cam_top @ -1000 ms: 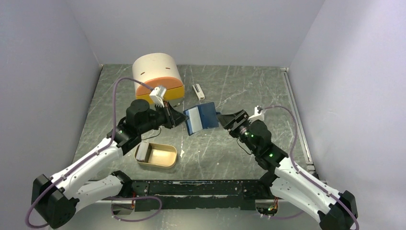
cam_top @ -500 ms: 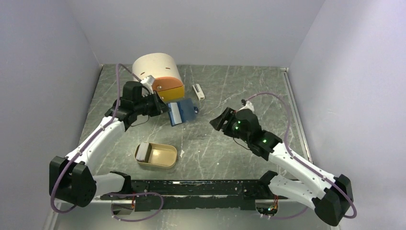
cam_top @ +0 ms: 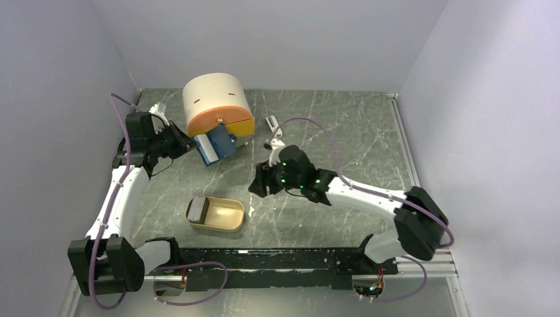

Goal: Put the credit cards into the card holder
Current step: Pick up the storage box at the center of the board, then place the storage box at the center of the board, then adjust the card holder at the center of the board, then pick up the credit card from the storage box.

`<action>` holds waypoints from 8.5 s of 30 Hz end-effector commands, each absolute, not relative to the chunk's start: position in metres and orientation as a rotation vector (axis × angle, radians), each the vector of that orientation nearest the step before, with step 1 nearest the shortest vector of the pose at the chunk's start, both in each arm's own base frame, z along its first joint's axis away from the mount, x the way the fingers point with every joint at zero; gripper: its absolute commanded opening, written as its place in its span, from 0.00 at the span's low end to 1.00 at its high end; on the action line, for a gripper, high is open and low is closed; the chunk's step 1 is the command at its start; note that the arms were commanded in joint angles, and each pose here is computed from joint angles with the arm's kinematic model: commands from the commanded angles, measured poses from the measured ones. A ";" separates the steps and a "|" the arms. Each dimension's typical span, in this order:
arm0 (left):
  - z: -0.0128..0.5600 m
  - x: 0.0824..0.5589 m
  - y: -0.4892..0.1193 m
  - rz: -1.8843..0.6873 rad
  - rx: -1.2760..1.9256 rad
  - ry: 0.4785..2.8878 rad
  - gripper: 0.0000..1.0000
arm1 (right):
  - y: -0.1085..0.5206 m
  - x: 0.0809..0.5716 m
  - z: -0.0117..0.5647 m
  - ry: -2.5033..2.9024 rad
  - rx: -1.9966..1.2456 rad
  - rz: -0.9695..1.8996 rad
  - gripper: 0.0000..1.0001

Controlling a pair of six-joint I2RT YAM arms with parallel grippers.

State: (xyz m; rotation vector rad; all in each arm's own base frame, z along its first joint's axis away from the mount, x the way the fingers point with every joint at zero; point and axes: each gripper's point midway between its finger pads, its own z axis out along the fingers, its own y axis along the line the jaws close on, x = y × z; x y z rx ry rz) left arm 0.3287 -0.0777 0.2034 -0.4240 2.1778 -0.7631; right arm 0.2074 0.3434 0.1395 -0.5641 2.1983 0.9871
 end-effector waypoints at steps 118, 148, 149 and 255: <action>0.119 0.215 -0.199 -1.210 -0.086 2.490 0.09 | 0.100 0.250 0.029 2.524 0.184 -0.113 0.15; 0.072 0.207 -0.214 -1.139 -0.098 2.595 0.09 | 0.341 0.187 0.119 2.372 -0.205 0.981 0.64; 0.073 0.207 -0.214 -1.137 -0.098 2.593 0.09 | 0.349 0.182 0.115 2.382 -0.231 0.986 0.65; 0.073 0.198 -0.209 -1.098 -0.026 2.618 0.09 | 0.174 0.387 0.094 1.797 -1.365 -0.326 0.43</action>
